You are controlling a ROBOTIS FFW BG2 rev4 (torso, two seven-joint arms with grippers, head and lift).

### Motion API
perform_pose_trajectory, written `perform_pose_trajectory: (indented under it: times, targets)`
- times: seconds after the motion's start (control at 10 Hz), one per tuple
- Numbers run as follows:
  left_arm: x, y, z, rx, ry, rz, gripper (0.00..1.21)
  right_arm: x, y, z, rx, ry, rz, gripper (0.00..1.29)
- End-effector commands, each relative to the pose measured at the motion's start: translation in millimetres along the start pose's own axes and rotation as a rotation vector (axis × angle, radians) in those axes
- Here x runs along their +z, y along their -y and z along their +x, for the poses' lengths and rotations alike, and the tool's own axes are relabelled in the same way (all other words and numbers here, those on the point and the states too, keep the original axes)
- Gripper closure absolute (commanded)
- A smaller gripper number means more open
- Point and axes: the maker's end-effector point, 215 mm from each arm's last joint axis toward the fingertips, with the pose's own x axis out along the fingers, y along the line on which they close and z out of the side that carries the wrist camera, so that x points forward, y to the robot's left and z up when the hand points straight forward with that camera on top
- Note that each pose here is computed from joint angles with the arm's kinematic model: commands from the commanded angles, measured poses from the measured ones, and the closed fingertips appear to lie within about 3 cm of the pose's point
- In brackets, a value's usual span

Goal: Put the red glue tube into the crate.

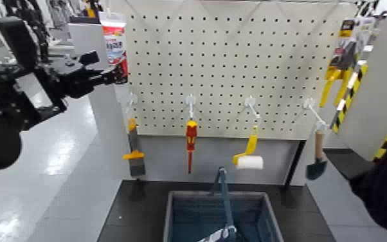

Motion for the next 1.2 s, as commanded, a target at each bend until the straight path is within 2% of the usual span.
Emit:
perform_pose_trajectory:
  times: [0.1,0.4,0.5,0.6,0.8,1.2]
  targets:
    - [3.5,1.5,10.3,-0.061,-0.014,-0.028,0.18,0.4,-1.7,1.4,0.002,0.003,0.005,0.08]
    - [-4.3,14.9,19.9,-0.153,-0.072,-0.048,0.21,0.7,-2.9,2.1,0.01,0.003,0.004,0.08]
    - [-3.8,17.0,19.4,-0.164,-0.067,-0.073,0.5,0.5,-4.1,2.1,0.013,0.003,0.005,0.08]
    - [-2.1,17.7,19.6,-0.167,-0.065,-0.069,1.09,1.1,-3.6,2.4,0.015,0.003,0.004,0.08]
    - [2.2,21.8,22.5,-0.183,-0.077,-0.056,1.2,1.7,-4.9,2.6,0.019,0.004,0.006,0.08]
    - [7.6,18.5,20.2,-0.175,-0.066,-0.056,1.2,2.4,-5.7,2.9,0.022,0.006,0.006,0.08]
